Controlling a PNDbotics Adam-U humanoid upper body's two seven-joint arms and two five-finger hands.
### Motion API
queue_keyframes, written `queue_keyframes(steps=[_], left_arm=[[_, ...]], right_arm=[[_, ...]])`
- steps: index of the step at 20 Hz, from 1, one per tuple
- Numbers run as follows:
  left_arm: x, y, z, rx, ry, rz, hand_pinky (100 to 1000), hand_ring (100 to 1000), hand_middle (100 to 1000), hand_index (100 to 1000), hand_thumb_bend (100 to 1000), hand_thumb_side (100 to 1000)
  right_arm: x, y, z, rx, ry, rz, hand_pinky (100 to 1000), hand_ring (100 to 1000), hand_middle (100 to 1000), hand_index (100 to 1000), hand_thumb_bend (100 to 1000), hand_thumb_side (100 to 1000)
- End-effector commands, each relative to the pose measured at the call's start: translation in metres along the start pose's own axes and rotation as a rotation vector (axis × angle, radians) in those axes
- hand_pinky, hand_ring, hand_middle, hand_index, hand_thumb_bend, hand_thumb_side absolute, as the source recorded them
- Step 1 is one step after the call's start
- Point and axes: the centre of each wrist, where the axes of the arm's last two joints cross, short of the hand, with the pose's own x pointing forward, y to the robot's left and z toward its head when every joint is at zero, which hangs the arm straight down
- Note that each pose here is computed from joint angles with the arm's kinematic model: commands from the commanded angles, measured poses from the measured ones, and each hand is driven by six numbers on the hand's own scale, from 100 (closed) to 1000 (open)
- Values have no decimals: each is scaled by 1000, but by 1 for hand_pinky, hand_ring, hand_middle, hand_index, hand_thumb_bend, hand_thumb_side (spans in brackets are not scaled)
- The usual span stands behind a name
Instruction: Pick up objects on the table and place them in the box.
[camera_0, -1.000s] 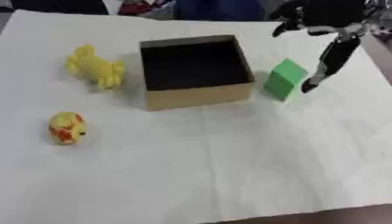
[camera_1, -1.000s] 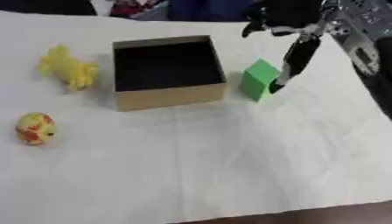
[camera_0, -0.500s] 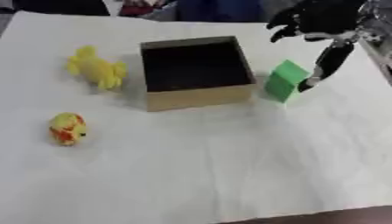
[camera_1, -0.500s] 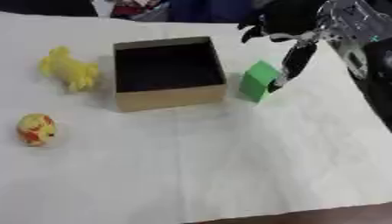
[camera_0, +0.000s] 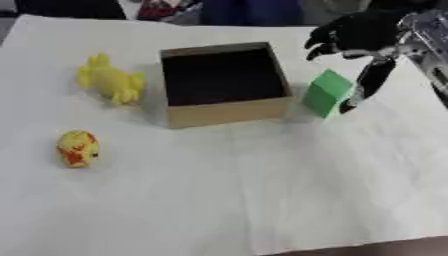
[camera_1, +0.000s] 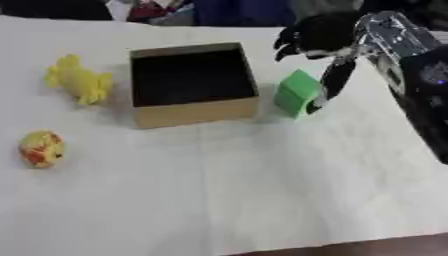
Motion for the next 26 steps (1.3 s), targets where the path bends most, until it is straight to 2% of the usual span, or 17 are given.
queue_keyframes(steps=[1,13,19,23,26], left_arm=[[4,1,-6,5,-25,7,329,563,570,746,154,1000],[4,1,-5,7,-17,9,329,563,571,745,148,1000],[4,0,-5,9,-13,11,328,563,571,744,147,1000],[4,0,-5,11,-12,10,329,563,571,744,147,1000],[4,0,-5,11,-13,11,330,564,571,743,145,1000]], right_arm=[[-12,-4,7,12,33,30,898,994,912,893,750,579],[-13,3,-1,4,31,44,885,975,872,851,700,563],[-12,4,-7,-16,18,41,868,959,843,824,646,485],[-12,7,-8,-10,14,40,866,953,830,822,547,467],[-12,7,-9,-7,11,40,863,949,805,814,369,409]])
